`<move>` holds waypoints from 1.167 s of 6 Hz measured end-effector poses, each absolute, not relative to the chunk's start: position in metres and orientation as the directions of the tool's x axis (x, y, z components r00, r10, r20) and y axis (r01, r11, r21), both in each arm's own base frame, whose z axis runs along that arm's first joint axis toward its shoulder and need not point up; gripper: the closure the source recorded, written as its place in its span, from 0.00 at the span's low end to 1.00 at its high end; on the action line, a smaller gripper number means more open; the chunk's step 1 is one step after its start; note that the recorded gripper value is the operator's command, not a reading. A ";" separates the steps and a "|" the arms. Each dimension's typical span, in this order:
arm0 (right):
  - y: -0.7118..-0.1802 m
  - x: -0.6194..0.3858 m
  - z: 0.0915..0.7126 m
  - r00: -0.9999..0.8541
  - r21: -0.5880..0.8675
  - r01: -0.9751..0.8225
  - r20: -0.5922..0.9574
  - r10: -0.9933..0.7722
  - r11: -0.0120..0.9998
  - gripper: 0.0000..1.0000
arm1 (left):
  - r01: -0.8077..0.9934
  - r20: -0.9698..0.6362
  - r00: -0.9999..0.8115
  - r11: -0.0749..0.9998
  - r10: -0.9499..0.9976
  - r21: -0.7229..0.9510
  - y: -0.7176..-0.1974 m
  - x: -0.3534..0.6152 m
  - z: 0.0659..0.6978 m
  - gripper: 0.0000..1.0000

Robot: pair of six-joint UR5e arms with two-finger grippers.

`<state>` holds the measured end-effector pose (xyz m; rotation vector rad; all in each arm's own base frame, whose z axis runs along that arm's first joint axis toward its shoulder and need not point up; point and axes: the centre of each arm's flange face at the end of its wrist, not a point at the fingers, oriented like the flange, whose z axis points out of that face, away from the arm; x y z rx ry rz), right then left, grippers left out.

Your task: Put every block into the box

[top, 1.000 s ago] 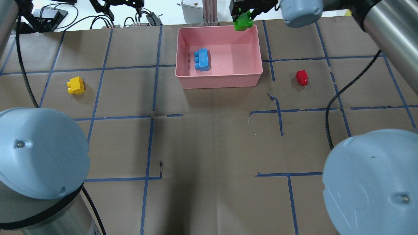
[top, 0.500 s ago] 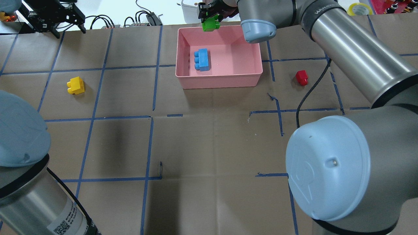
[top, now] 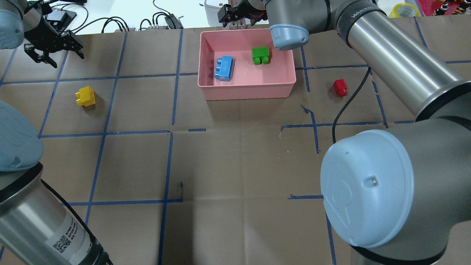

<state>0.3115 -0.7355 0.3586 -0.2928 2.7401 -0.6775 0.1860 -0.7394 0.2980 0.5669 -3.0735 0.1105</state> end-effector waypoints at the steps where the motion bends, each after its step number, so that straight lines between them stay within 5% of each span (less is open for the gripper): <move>1: -0.733 0.297 0.368 -0.937 -0.455 -0.140 -0.225 -0.266 0.879 0.00 | -0.387 0.030 -0.922 0.921 -0.386 -0.051 -0.734 0.185 0.275 0.01; 4: -0.704 0.189 0.431 -0.965 -0.226 -0.116 -0.207 -0.164 0.967 0.01 | -0.422 0.029 -0.906 0.905 -0.422 -0.041 -0.700 0.197 0.200 0.01; 7: -0.686 0.113 0.387 -0.987 -0.098 -0.155 -0.036 -0.159 0.983 0.01 | -0.424 0.000 -0.905 0.903 -0.425 -0.075 -0.682 0.196 0.171 0.08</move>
